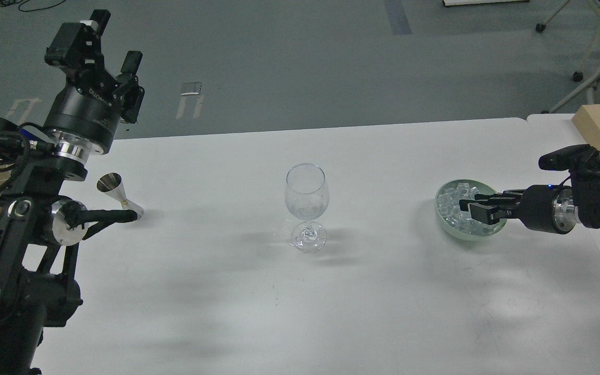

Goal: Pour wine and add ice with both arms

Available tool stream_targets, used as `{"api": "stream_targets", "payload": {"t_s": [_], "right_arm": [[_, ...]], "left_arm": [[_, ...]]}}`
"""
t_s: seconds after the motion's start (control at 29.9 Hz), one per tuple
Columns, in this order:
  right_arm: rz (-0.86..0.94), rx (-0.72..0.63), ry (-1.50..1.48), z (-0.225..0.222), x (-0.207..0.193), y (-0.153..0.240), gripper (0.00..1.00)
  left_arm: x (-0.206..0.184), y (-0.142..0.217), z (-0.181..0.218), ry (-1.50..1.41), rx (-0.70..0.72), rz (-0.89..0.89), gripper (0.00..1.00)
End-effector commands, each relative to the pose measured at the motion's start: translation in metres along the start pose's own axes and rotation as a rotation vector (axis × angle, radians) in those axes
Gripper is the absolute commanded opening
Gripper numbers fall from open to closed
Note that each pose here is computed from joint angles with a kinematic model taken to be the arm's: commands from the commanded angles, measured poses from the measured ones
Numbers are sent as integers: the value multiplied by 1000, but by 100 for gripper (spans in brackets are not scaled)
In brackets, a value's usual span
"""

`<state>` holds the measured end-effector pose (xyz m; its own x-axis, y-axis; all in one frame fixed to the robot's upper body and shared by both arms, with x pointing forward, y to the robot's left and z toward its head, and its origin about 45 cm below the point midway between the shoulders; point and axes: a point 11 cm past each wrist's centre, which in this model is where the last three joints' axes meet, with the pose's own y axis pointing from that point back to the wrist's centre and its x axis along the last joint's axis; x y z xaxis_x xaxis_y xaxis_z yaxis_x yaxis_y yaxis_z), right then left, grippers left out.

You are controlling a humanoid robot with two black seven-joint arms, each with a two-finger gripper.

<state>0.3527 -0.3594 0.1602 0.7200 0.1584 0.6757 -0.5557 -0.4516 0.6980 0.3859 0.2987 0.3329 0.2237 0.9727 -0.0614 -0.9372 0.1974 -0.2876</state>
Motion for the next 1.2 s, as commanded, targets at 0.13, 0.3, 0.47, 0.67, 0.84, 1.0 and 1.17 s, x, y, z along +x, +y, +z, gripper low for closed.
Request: {"api": "stream_targets", "payload": {"t_s": [0.13, 0.3, 0.47, 0.67, 0.84, 1.0, 1.17], "right_arm": [[-9, -1, -2, 1, -4, 0, 46], [-55, 12, 18, -5, -14, -6, 46], [-69, 14, 21, -6, -18, -8, 47], [-75, 6, 44, -5, -8, -10, 46], [-69, 4, 51, -5, -3, -10, 46], [-69, 2, 51, -4, -3, -10, 44], [-68, 2, 53, -4, -2, -9, 42]], "left_arm": [[-1, 0, 1, 1, -7, -1, 80], [-1, 0, 2, 1, -11, -1, 80], [-2, 0, 4, 2, -19, -3, 80], [-1, 0, 5, 0, -26, -3, 80], [0, 0, 6, -1, -32, -1, 80], [0, -1, 8, -5, -39, -4, 80], [0, -1, 9, -5, -40, -5, 80]]}}
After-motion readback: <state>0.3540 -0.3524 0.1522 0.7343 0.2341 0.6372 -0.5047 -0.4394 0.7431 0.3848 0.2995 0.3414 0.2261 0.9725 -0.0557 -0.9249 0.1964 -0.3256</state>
